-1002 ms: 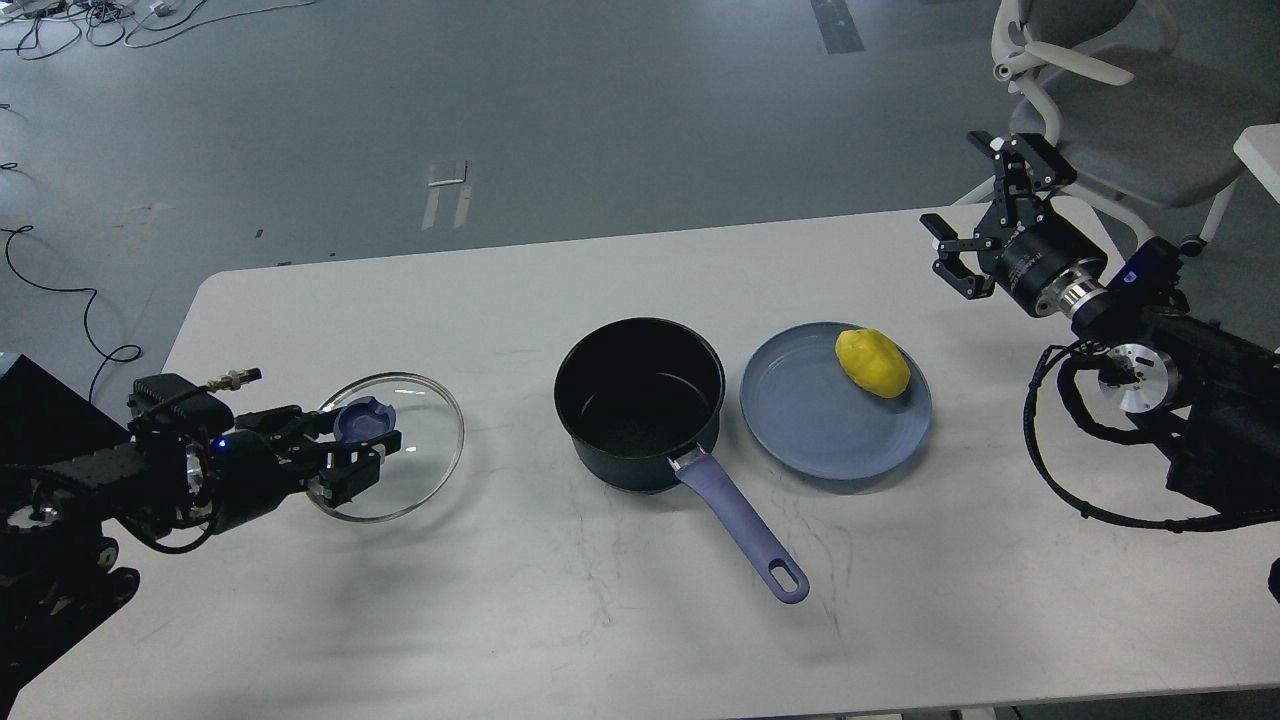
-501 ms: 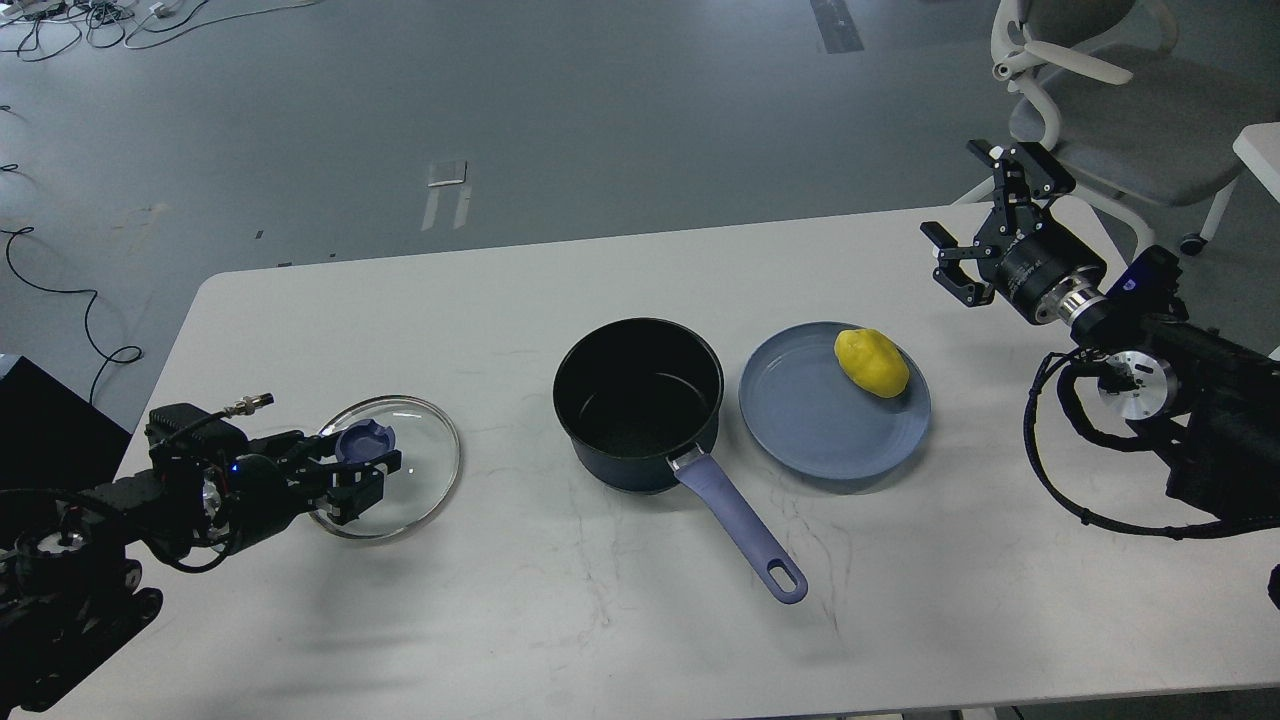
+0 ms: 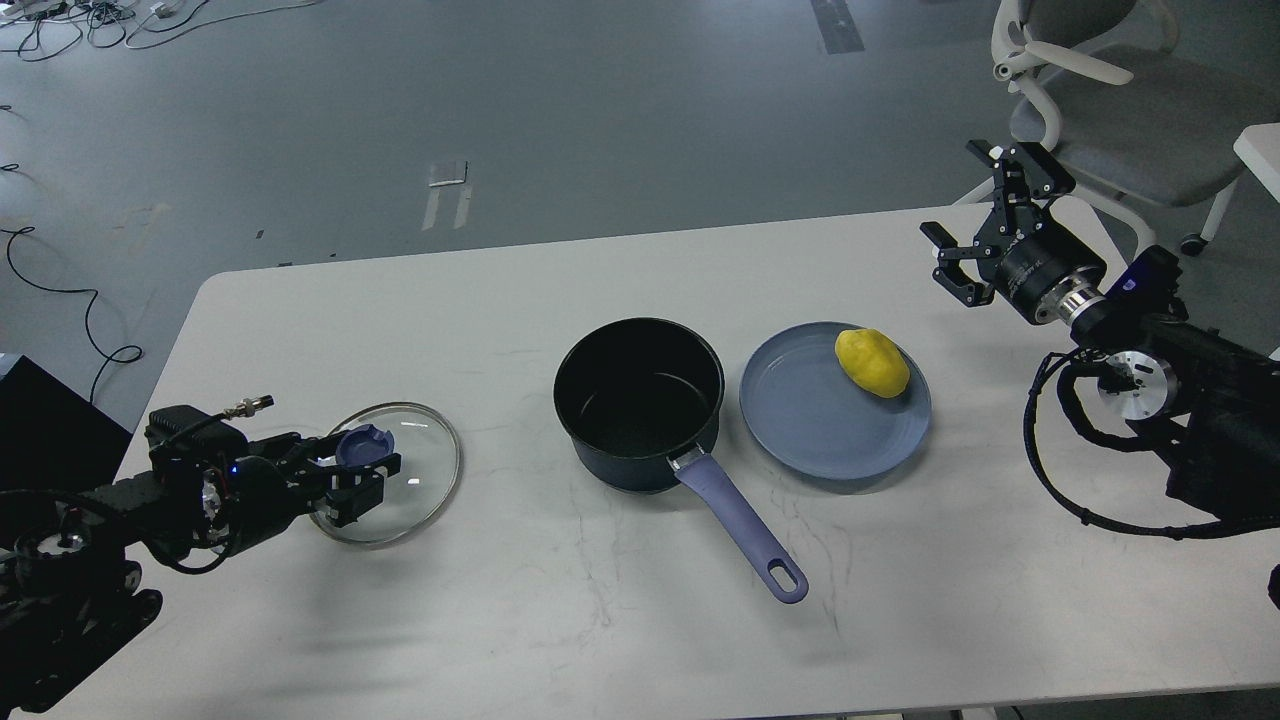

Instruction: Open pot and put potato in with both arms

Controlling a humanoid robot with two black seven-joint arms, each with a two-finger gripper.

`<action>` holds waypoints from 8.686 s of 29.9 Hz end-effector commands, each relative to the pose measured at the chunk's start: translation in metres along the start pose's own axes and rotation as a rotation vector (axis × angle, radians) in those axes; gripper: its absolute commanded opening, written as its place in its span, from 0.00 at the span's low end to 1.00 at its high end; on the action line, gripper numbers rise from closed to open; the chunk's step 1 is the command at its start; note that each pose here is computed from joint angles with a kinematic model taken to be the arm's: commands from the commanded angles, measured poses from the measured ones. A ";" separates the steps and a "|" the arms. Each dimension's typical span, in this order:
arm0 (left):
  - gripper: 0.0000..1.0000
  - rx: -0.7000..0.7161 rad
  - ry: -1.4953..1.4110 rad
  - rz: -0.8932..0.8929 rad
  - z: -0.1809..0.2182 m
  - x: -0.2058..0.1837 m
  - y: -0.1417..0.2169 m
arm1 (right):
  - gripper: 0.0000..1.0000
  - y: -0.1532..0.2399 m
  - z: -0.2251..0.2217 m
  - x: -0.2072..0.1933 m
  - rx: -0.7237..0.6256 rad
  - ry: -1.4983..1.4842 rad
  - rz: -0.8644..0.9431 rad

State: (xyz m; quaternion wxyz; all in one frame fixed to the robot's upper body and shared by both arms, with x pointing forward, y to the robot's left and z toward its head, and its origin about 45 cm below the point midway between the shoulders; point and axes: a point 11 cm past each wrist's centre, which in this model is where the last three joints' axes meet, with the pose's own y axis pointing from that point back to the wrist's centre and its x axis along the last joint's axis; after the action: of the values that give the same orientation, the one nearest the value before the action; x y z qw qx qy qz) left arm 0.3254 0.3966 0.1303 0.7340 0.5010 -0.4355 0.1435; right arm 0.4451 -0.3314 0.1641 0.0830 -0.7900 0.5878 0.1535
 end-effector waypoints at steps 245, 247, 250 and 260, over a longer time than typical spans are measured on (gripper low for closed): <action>0.98 -0.594 1.367 0.673 0.043 0.210 0.033 | 0.95 -0.078 -0.064 -0.134 -0.004 0.314 -0.357; 0.98 -0.609 1.421 0.693 0.042 0.207 0.028 | 0.95 -0.073 -0.058 -0.110 0.030 0.209 -0.266; 0.98 -0.608 1.497 0.724 0.037 0.195 0.018 | 0.95 -0.065 -0.028 -0.098 0.037 0.073 -0.197; 0.98 -0.624 1.672 0.706 0.028 0.143 -0.008 | 0.96 -0.038 0.020 -0.074 -0.014 -0.036 -0.139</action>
State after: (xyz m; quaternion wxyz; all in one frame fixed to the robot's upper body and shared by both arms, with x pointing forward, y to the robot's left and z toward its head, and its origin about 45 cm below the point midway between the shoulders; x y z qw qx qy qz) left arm 0.4028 0.3338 0.2562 0.8265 -0.1352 0.0654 0.5426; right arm 0.4659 -0.2439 0.1803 0.1046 -0.8309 0.5238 0.1559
